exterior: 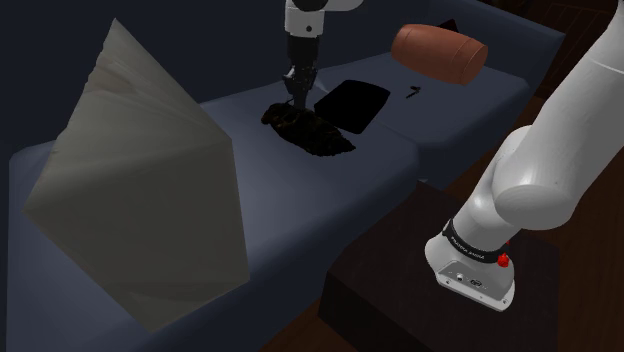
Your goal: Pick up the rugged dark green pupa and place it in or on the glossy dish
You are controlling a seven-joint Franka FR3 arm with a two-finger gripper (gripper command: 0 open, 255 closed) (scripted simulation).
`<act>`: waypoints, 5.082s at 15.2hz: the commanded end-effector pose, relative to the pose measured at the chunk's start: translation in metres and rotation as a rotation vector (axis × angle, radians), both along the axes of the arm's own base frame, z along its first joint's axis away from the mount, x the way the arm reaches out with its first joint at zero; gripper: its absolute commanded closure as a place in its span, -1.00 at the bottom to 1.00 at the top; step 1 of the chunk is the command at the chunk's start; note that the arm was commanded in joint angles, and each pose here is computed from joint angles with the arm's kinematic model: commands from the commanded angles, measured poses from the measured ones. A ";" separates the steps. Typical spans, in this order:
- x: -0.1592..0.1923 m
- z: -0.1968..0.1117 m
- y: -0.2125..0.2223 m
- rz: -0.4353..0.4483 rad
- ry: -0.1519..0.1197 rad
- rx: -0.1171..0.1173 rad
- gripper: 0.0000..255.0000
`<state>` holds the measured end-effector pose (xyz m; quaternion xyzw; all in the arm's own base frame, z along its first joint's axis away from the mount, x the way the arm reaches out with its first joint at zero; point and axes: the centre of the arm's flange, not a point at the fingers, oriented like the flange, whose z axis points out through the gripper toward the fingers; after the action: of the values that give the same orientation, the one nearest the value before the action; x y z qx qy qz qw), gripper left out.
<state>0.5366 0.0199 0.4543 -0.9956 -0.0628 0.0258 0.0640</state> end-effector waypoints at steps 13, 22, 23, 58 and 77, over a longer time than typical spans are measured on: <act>0.000 0.037 0.000 0.000 0.000 0.000 1.00; 0.000 0.084 0.000 0.000 0.000 0.000 1.00; 0.000 0.090 0.000 0.000 0.000 0.000 1.00; 0.012 0.150 -0.274 0.000 0.000 0.000 1.00; 0.012 0.056 -0.274 0.000 0.000 0.000 1.00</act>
<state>0.5500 -0.2528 0.5169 -0.9959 -0.0637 0.0196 0.0615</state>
